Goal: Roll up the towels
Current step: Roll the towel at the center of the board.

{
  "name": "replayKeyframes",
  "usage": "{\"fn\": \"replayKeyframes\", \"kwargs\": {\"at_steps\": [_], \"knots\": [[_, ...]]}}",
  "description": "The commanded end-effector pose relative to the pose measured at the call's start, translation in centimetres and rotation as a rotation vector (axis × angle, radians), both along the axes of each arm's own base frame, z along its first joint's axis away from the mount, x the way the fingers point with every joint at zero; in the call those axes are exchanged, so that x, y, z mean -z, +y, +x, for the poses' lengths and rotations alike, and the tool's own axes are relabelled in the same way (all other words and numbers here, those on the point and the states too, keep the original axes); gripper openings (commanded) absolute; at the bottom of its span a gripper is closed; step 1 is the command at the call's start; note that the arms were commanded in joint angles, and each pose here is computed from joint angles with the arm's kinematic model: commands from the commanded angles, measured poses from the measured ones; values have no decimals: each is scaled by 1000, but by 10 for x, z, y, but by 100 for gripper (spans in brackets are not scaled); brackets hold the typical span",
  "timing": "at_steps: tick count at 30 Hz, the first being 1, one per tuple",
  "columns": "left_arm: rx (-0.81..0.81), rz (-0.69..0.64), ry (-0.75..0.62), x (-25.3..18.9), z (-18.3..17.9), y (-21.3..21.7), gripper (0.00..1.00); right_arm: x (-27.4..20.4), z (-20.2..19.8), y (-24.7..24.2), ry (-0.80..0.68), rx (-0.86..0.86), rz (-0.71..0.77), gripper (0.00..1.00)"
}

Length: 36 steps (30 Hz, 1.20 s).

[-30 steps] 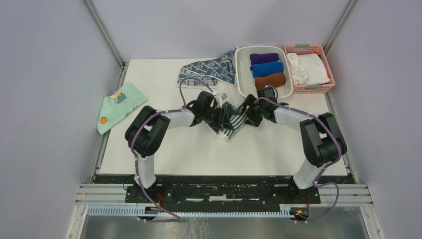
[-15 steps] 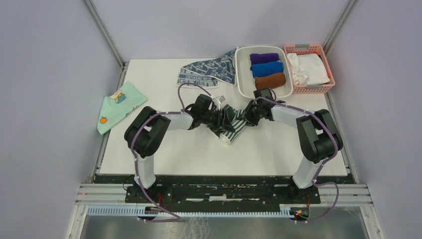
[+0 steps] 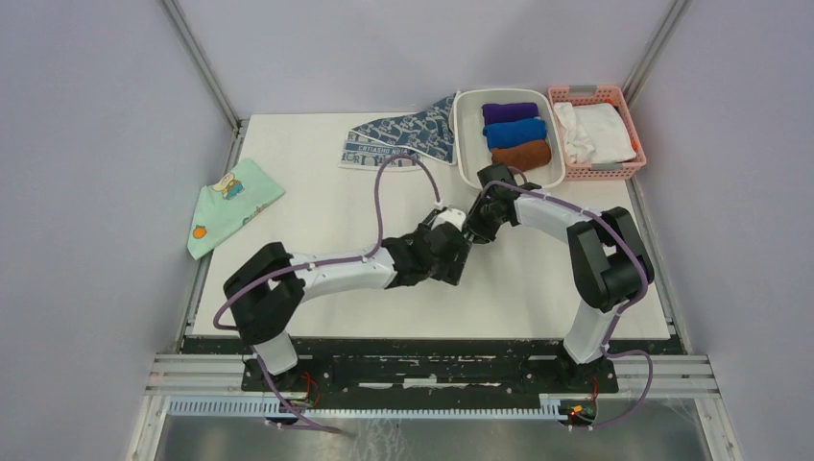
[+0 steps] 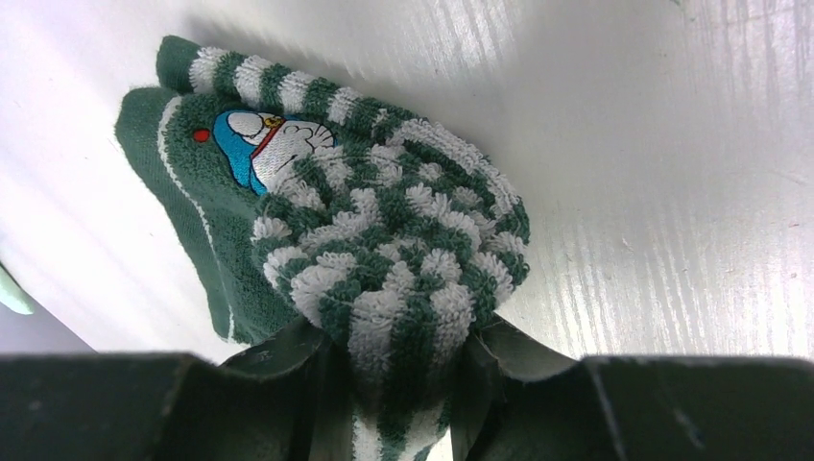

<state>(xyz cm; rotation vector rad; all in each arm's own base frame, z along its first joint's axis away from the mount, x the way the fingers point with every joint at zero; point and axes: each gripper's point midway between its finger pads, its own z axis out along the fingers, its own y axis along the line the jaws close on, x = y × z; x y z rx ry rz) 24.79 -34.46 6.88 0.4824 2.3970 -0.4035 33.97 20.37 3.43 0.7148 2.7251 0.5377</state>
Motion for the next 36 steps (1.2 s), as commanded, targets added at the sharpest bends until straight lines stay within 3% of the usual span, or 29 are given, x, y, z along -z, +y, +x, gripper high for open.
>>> {"fn": "replayKeyframes", "kwargs": {"at_steps": [1,8,18,22,26,30,33,36], "knots": [[-79,270,-399,-52,20,13,82,10,-5,-12,35,3,-94,29],[-10,469,-602,-61,13,-22,86,12,-6,-10,45,-1,-83,29],[69,591,-583,-4,17,-34,88,9,-6,-7,43,-8,-67,29],[78,624,-535,20,18,-30,85,9,-6,-6,44,-12,-60,29],[74,592,-460,31,17,-22,69,7,-5,-4,29,-19,-49,29],[61,502,-377,31,16,-15,41,1,-2,-1,0,-30,-33,30],[63,426,-297,32,13,-10,25,-5,4,3,-46,-37,-7,33],[71,325,-224,26,12,-8,21,-13,8,8,-96,-54,27,42]]}}
